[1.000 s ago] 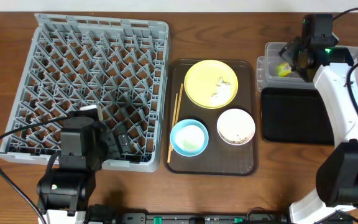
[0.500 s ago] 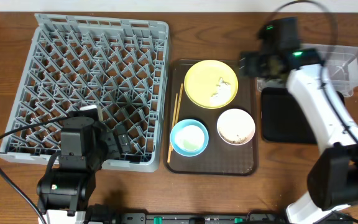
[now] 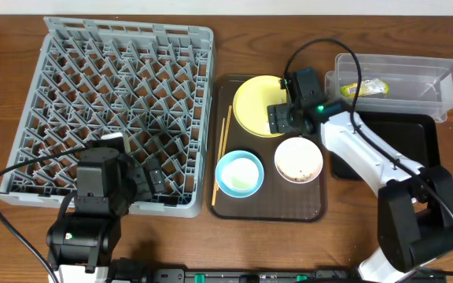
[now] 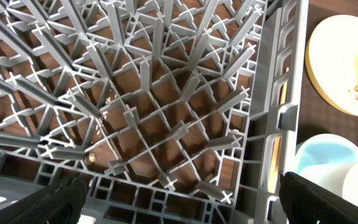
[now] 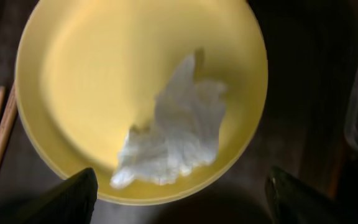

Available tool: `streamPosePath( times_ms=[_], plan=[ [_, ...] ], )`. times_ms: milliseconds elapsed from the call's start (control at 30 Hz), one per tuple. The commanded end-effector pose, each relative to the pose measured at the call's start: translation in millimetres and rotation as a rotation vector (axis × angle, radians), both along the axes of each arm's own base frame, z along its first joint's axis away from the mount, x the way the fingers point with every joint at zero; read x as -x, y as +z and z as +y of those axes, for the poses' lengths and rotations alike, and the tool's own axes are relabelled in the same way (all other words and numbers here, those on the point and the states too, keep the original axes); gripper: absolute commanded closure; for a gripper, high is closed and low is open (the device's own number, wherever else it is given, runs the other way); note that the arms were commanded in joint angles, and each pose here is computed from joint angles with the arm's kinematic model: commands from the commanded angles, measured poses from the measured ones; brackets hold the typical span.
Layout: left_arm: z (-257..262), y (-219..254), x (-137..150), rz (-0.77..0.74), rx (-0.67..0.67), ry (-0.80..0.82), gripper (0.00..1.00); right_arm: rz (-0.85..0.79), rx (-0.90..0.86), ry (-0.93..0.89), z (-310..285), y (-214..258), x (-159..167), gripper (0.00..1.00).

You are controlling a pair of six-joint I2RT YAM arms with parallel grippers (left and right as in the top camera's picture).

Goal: Sort waste into correct bins and load items into the dishwasher
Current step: 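Move the right gripper back to the yellow plate and grasp the white tissue, then carry the tissue right and release it into the clear bin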

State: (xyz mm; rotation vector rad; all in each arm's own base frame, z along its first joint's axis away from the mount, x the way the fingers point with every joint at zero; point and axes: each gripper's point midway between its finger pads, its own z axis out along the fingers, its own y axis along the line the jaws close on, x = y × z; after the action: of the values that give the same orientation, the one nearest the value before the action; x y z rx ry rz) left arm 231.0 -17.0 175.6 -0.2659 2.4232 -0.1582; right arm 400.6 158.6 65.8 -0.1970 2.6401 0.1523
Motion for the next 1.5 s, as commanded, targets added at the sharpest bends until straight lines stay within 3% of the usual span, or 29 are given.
streamPosePath(
  times_ms=[0, 633, 700, 800, 900, 1167, 1300, 1467],
  plan=[
    [0, 9, -2, -0.022, -0.008, -0.014, 0.0, -0.034, -0.011, -0.045, -2, -9, -2, 0.16],
    [0, 9, -2, -0.022, -0.008, -0.014, 0.01, -0.039, -0.074, -0.056, 12, -48, -13, 0.18],
    [0, 9, -2, -0.022, -0.008, -0.014, 0.01, -0.05, -0.079, -0.055, 13, -46, -15, 0.27],
    [0, 9, -2, -0.022, -0.008, -0.014, 0.01, -0.056, -0.083, -0.055, 14, -45, -17, 0.6],
    [-1, 9, -2, -0.022, -0.008, -0.014, 0.01, -0.059, -0.095, -0.049, 16, -40, -16, 0.81],
    [-1, 9, -2, -0.022, -0.008, -0.014, 0.01, -0.256, -0.1, -0.119, -8, 43, -33, 0.9],
    [-1, 9, -2, -0.022, -0.008, -0.014, 0.01, -0.414, -0.047, -0.27, -61, 100, -43, 0.93],
    [-1, 9, -2, -0.022, -0.008, -0.014, 0.01, -0.503, 0.016, -0.454, -133, 132, -47, 0.97]
  ],
)
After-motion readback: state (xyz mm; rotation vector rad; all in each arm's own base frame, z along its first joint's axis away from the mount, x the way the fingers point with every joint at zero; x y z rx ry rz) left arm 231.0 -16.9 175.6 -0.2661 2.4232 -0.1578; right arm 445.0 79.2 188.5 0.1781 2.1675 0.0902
